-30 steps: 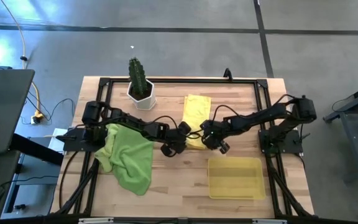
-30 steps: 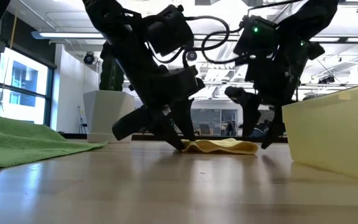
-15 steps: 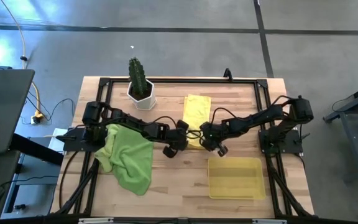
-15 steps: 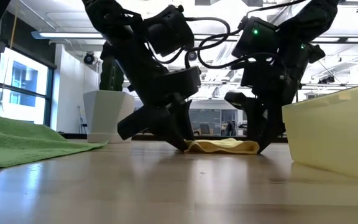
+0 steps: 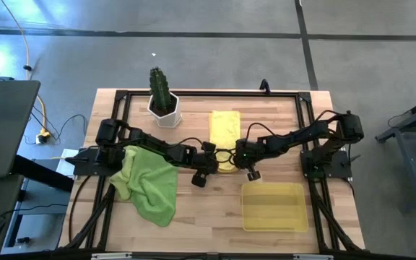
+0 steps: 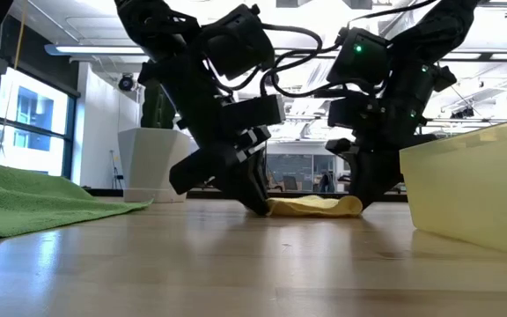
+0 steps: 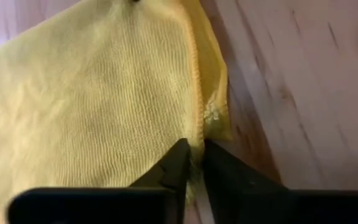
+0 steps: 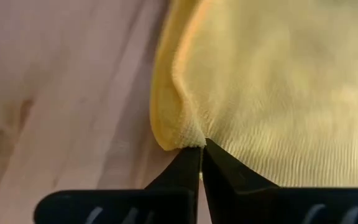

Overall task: Roll microfiber towels into tight, uniform cylinder then place into a basket
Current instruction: Roll the yellow towel

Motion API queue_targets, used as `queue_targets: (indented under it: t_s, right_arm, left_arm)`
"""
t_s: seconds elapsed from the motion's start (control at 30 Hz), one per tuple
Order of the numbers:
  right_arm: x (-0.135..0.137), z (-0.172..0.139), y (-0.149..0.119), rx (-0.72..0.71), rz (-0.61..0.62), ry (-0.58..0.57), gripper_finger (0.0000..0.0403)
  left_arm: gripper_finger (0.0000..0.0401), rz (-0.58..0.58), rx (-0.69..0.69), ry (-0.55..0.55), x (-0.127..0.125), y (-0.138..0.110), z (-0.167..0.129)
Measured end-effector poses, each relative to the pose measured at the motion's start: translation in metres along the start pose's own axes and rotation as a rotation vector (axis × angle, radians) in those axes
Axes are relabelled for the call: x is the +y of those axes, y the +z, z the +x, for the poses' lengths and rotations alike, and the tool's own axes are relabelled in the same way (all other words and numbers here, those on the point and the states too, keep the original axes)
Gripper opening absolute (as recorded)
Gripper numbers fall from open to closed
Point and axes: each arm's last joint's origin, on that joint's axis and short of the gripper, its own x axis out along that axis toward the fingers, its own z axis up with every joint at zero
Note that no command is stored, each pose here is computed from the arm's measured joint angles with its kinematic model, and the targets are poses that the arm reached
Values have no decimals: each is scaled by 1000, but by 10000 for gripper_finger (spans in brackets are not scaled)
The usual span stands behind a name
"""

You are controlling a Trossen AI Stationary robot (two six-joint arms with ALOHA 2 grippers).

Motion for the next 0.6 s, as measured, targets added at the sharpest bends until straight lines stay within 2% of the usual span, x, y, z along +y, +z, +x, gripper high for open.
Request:
queue_targets:
  t_s: [0.1, 0.33, 0.6]
  right_arm:
    - [-5, 0, -2, -7, 73, 18, 1]
    - [-18, -2, -7, -53, 251, 155, 1]
    - [-29, -4, -12, -69, 398, 223, 0]
  left_arm:
    - [6, -105, -10, -36, 2, -1, 0]
    - [13, -393, -21, -99, 9, -2, 1]
    - [6, -589, -26, -174, 20, -3, -3]
